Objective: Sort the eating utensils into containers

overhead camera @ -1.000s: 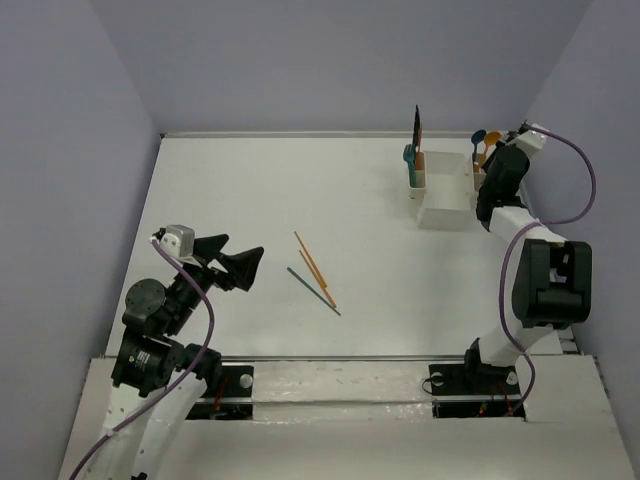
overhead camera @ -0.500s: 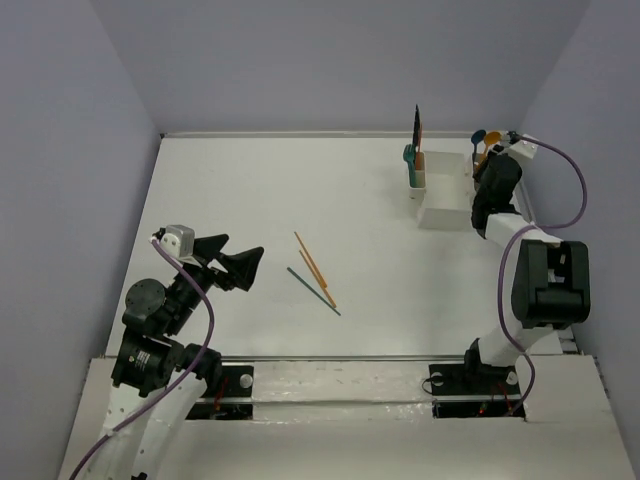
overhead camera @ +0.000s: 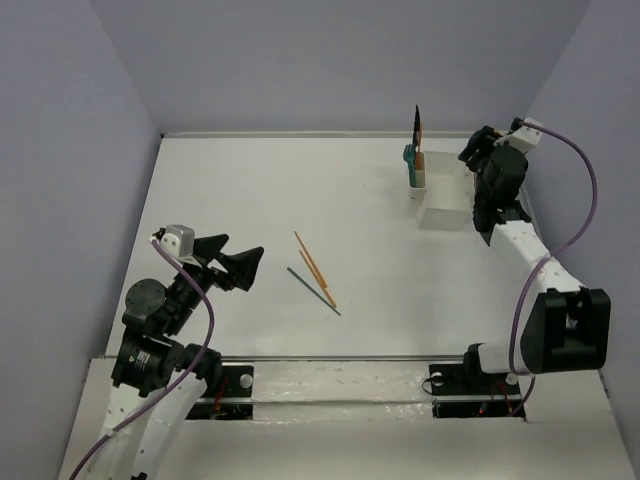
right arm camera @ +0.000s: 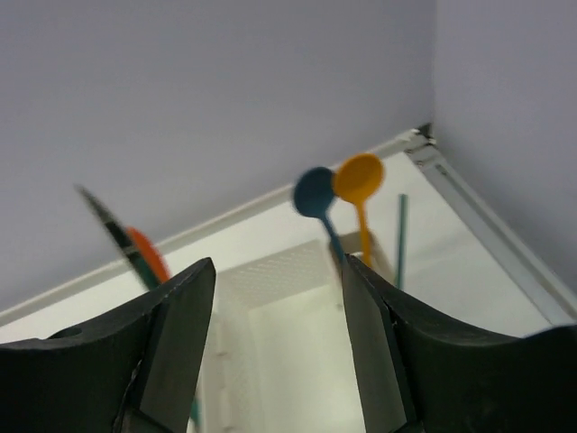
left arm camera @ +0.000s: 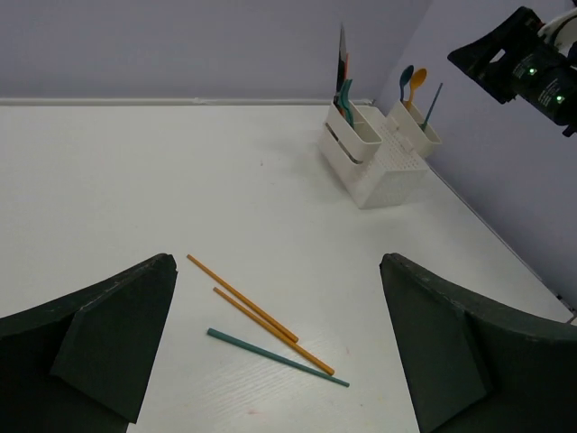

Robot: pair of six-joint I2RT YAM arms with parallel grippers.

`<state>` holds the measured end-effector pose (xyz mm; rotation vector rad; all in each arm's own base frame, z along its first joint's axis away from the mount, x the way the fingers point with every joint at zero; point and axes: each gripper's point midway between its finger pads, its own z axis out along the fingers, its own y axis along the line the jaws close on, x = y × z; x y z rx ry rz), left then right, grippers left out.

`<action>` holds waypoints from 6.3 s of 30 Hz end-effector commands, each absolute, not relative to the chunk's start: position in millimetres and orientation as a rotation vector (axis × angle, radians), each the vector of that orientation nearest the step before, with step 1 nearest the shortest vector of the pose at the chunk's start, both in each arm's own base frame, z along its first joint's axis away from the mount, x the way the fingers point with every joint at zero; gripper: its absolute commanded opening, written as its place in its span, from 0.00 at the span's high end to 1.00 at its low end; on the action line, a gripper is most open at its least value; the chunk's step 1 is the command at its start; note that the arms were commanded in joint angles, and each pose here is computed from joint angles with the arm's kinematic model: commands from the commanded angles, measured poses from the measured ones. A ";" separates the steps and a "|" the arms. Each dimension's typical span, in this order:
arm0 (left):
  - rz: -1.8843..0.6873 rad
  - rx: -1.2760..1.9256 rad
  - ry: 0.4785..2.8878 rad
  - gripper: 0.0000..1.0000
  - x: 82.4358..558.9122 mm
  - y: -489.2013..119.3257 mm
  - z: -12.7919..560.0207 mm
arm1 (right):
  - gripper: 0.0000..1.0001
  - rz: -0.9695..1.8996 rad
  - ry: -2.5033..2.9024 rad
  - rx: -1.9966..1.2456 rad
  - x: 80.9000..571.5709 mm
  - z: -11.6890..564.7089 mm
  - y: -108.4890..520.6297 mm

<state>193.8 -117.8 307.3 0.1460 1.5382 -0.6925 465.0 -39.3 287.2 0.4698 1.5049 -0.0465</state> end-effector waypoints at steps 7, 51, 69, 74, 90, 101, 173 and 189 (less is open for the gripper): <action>-0.692 0.145 1.502 0.01 196.4 -118.2 316.1 | 0.42 0.568 1.898 -0.320 421.6 236.3 245.2; -0.692 0.153 1.510 0.01 199.1 -119.0 314.3 | 0.72 0.278 2.419 -0.786 328.9 26.5 371.0; -0.690 0.154 1.500 0.01 197.8 -118.3 316.3 | 0.80 0.071 2.434 -0.803 328.3 20.4 340.4; -0.692 0.153 1.500 0.01 197.2 -118.1 316.2 | 0.74 0.072 2.469 -0.799 325.4 12.2 329.4; -0.694 0.158 1.491 0.01 195.3 -118.2 318.1 | 1.00 0.175 2.293 -0.546 359.9 78.3 307.6; -0.701 0.161 1.477 0.01 191.4 -118.3 321.1 | 1.00 0.277 1.811 0.041 402.5 233.1 173.7; -0.724 0.181 1.455 0.01 183.5 -123.4 327.1 | 0.04 -0.086 1.520 0.568 477.7 284.8 -64.1; -0.621 0.075 1.524 0.01 208.8 -105.5 313.6 | 0.01 0.467 1.963 -0.240 365.9 201.7 250.6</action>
